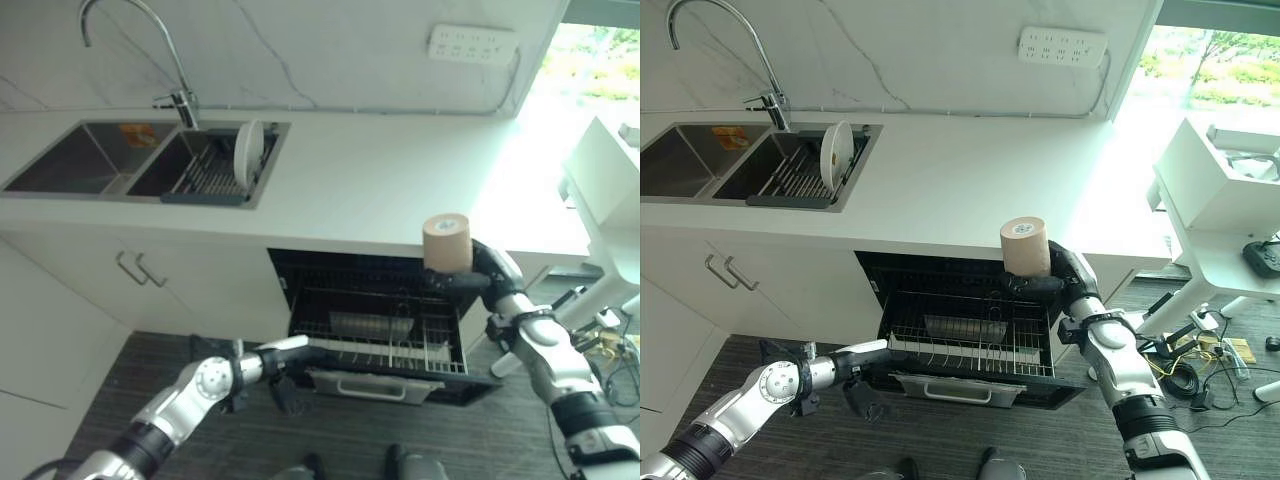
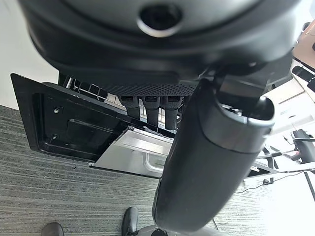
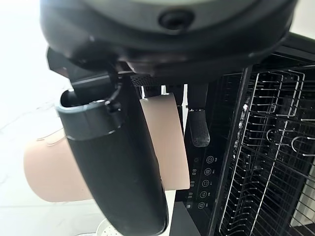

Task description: Place the dishes in the dishwasher.

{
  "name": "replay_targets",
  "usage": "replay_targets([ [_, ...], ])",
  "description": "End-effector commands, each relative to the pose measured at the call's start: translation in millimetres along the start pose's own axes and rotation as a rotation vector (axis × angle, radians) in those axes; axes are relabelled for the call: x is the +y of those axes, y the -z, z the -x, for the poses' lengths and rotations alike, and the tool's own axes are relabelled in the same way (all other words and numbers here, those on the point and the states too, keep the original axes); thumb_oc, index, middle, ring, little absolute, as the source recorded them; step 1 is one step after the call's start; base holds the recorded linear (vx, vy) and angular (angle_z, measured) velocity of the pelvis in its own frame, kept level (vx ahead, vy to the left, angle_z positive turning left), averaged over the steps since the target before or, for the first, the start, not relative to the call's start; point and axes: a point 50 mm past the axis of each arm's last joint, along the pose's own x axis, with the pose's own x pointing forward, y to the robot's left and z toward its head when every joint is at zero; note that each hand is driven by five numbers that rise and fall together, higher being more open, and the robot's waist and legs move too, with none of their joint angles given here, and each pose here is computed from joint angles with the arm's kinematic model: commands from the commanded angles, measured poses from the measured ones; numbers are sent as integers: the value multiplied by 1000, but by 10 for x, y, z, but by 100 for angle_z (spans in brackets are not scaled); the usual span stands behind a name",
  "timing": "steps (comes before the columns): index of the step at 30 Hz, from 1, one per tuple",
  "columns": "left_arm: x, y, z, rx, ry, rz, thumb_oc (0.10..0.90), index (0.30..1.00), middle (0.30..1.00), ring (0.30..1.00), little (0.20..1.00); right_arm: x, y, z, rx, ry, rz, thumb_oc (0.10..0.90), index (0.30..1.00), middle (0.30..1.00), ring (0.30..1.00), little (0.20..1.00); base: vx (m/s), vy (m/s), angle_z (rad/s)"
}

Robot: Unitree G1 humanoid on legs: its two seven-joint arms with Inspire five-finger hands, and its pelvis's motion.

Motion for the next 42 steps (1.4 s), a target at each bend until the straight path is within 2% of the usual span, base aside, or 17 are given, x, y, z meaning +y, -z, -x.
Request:
replay_targets([
  [1, 396, -483, 36, -191, -152, -143, 800, 900, 900, 900, 900, 157, 675, 148, 324, -78, 124, 400, 300, 300, 300, 300, 16, 20, 4],
  [4, 339, -444, 49, -184, -169, -129, 800, 900, 900, 900, 900, 360, 610, 196, 213, -154, 96, 400, 300, 300, 300, 300, 39, 5, 4],
  [7, 270, -379, 43, -170, -194, -114, 800, 900, 900, 900, 900, 590, 346, 225, 23, -212, -59, 400, 300, 300, 300, 300, 0, 0, 0],
  [13, 215, -391, -18, -173, -229, -91, 800, 900, 900, 900, 900, 660, -226, 252, -336, -125, -207, 400, 300, 300, 300, 300, -3, 3, 1],
  [19, 194, -400, -40, -176, -252, -72, 800, 900, 900, 900, 900, 624, -494, 319, -462, -108, -248, 400, 300, 300, 300, 300, -3, 6, -3],
  [24, 197, -384, -16, -168, -267, -70, 800, 900, 900, 900, 900, 693, -441, 414, -410, -225, -195, 400, 300, 300, 300, 300, -7, 2, -7],
  [28, 205, -374, 1, -166, -263, -77, 800, 900, 900, 900, 900, 703, -292, 411, -309, -236, -182, 400, 300, 300, 300, 300, 0, 0, 0],
  [31, 225, -378, 11, -166, -239, -89, 800, 900, 900, 900, 900, 634, 21, 317, -103, -160, -145, 400, 300, 300, 300, 300, 23, -43, 3],
  [38, 246, -416, 3, -175, -213, -107, 800, 900, 900, 900, 900, 495, 178, 200, -4, -94, -38, 400, 300, 300, 300, 300, 4, -9, 2],
  [42, 261, -451, -12, -184, -186, -120, 800, 900, 900, 900, 900, 408, 301, 127, 90, -39, -53, 400, 300, 300, 300, 300, 28, -15, 7],
])
